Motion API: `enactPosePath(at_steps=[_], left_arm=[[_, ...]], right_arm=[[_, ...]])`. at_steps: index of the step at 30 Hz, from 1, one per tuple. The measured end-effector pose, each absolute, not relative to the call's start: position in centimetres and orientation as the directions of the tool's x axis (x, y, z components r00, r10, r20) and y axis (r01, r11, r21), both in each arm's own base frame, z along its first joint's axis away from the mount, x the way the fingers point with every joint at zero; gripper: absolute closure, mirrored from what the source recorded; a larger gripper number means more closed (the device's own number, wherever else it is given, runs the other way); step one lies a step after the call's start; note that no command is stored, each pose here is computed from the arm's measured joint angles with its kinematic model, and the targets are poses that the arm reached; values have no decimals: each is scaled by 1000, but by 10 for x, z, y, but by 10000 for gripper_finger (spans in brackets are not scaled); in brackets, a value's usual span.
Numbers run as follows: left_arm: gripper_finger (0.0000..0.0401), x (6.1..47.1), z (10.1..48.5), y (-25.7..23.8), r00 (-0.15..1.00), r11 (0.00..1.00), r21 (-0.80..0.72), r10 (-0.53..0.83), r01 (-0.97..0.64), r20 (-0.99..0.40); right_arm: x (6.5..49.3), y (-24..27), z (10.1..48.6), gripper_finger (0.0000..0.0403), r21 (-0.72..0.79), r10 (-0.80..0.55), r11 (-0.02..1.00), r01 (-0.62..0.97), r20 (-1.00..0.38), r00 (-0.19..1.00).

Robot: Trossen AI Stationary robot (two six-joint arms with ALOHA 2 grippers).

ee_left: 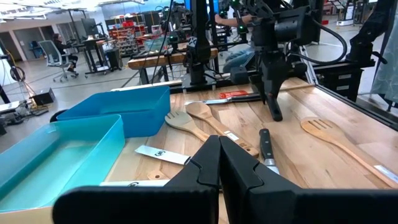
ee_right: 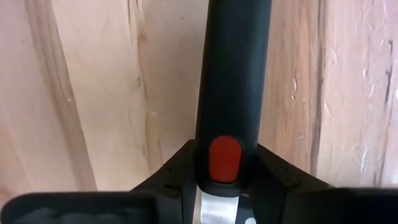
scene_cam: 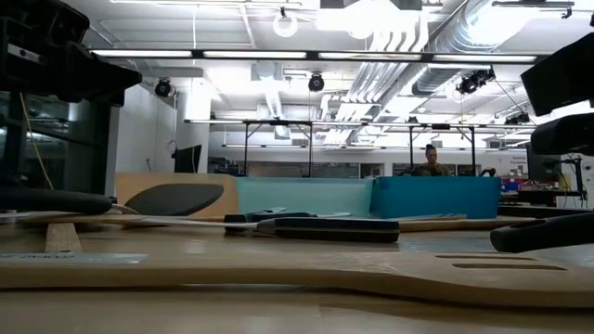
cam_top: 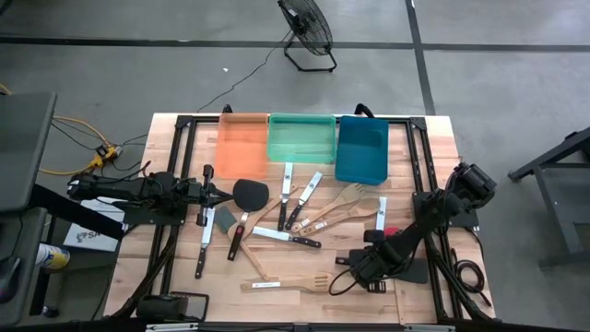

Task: Pick & Place Kitchen Items
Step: Put the right black spatula into the green bin

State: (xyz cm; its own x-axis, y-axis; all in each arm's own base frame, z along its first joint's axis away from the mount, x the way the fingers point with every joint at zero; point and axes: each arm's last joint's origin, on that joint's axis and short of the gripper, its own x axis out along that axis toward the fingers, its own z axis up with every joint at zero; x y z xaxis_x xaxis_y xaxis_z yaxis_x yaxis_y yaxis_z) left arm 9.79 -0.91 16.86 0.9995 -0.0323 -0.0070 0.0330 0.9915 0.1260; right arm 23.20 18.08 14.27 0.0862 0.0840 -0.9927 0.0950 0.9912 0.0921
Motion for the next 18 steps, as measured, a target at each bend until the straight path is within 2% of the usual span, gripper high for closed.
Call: enactPosePath(at_steps=[5, 18], left_arm=[[401, 98, 169, -9, 999, 991, 126, -32, 33, -7], [401, 98, 169, -9, 999, 991, 126, -32, 33, -7]], right_arm=[[239, 176, 149, 304, 133, 127, 983, 124, -990, 60], [282, 154, 190, 304, 161, 127, 957, 242, -980, 152]])
